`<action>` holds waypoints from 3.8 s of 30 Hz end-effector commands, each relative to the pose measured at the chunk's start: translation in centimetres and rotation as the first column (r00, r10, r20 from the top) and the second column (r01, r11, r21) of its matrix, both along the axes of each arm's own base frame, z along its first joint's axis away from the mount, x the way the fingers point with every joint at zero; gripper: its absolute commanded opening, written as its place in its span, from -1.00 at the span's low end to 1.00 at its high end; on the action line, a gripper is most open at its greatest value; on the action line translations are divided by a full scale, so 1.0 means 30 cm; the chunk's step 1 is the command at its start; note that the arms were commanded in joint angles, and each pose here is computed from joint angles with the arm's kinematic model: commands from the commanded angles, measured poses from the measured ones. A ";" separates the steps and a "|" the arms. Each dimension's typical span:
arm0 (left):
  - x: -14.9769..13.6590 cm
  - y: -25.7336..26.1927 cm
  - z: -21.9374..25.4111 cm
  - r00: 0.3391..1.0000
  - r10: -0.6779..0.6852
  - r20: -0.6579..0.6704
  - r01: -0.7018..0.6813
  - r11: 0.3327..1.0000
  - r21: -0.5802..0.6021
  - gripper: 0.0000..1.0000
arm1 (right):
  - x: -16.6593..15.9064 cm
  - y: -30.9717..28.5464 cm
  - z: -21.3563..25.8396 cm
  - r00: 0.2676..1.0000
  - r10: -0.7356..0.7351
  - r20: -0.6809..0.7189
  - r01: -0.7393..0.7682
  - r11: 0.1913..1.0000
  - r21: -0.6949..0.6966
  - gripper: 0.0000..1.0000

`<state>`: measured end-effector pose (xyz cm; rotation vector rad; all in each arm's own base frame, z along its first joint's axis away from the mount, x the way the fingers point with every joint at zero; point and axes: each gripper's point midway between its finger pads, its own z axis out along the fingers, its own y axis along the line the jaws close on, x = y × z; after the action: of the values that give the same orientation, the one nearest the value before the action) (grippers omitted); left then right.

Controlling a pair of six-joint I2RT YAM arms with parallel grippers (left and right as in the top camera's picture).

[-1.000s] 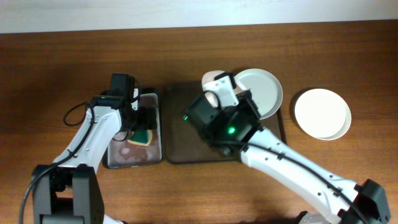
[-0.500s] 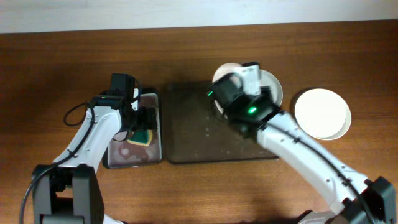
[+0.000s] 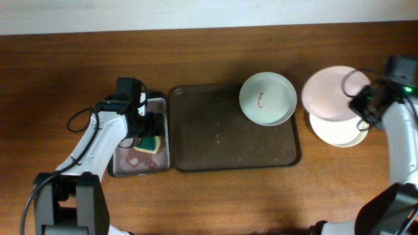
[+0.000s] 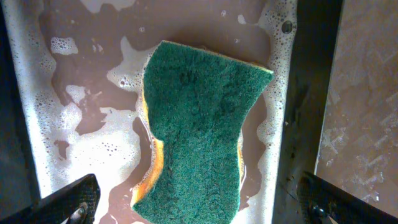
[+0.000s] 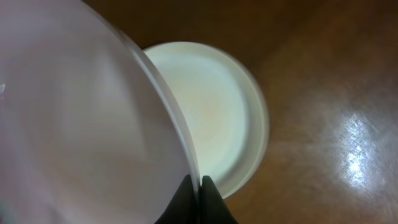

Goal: Clean dirty plates on tray and stack at the side
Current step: 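Carry the plate right and set it on the plate stack, then move the right gripper to the last white plate and grip its rim, then grasp the green sponge in the sink tray with the left gripper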

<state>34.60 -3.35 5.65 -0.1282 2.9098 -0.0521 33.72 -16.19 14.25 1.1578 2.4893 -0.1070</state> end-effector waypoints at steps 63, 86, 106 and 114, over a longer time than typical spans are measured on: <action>0.015 -0.001 0.032 1.000 0.005 0.025 -0.004 1.000 -0.010 0.95 | 0.142 0.770 -0.372 0.708 0.705 0.051 -0.656 0.629 0.418 -0.92; 0.012 -0.007 0.031 1.000 0.002 0.022 -0.001 1.000 -0.022 0.97 | 0.099 0.855 -0.448 0.763 0.642 -0.076 -0.581 0.732 0.356 -0.40; -0.047 -0.003 -0.125 1.000 0.002 0.022 -0.001 1.000 -0.021 0.08 | 0.108 0.857 -0.446 0.763 0.643 -0.066 -0.585 0.731 0.352 -0.40; -0.022 -0.005 -0.121 0.999 0.002 0.053 0.000 1.000 -0.024 -0.20 | 0.101 0.856 -0.447 0.762 0.643 -0.073 -0.582 0.731 0.356 -0.40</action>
<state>34.01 -3.55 1.99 -0.1258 2.8637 -0.0825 37.17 9.74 0.66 0.3455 3.0089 0.4309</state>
